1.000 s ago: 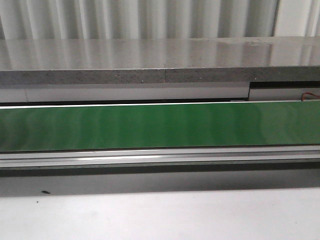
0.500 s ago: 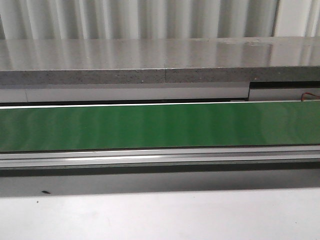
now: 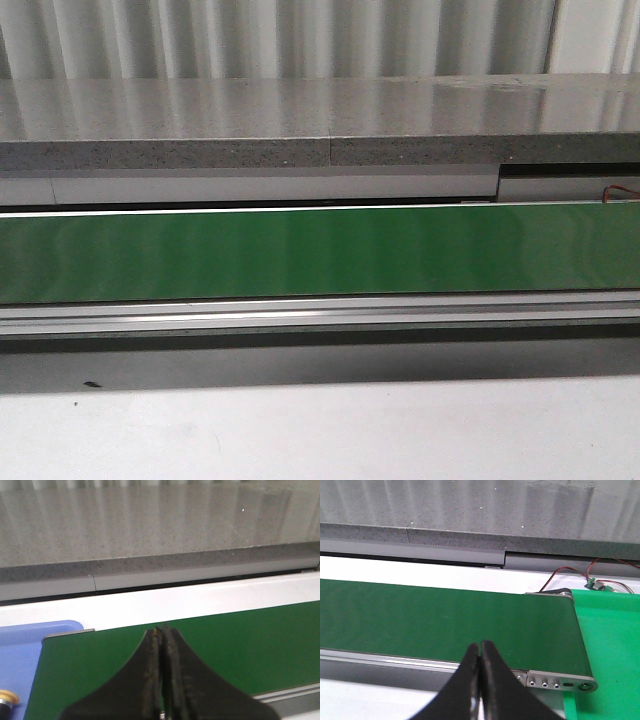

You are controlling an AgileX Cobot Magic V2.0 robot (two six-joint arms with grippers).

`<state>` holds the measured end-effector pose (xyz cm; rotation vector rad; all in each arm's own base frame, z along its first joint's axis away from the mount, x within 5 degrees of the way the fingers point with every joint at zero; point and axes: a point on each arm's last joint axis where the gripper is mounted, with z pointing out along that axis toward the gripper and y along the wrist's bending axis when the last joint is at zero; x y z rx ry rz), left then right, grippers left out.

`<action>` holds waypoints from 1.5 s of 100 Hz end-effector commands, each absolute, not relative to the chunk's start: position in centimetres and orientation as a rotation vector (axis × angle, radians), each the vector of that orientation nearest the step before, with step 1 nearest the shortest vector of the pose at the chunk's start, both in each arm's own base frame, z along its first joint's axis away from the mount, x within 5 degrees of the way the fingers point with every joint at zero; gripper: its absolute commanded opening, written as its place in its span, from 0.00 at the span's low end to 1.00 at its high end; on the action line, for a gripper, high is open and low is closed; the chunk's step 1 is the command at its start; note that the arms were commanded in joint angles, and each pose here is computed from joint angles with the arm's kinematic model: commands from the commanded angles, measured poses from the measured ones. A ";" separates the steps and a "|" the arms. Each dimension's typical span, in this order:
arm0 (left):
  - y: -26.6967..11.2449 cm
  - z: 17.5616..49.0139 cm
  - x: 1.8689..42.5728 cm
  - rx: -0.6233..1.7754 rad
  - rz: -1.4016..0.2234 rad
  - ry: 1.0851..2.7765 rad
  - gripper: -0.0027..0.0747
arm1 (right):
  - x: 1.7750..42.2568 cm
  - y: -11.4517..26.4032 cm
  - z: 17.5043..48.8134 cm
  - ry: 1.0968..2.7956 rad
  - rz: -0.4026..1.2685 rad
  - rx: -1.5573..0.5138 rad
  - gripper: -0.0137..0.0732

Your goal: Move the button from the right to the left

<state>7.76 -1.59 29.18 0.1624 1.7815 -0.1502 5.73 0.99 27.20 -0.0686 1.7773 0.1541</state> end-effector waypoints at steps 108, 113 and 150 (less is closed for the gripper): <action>-0.3 19.6 5.6 0.069 -0.022 1.529 0.01 | 5.9 0.9 28.7 1.682 0.135 -0.073 0.08; -0.3 19.4 5.5 0.070 -0.021 1.569 0.01 | 5.9 0.9 28.7 1.682 0.135 -0.073 0.08; -0.3 19.2 5.5 0.069 -0.022 1.586 0.01 | 5.9 0.9 28.7 1.682 0.135 -0.073 0.08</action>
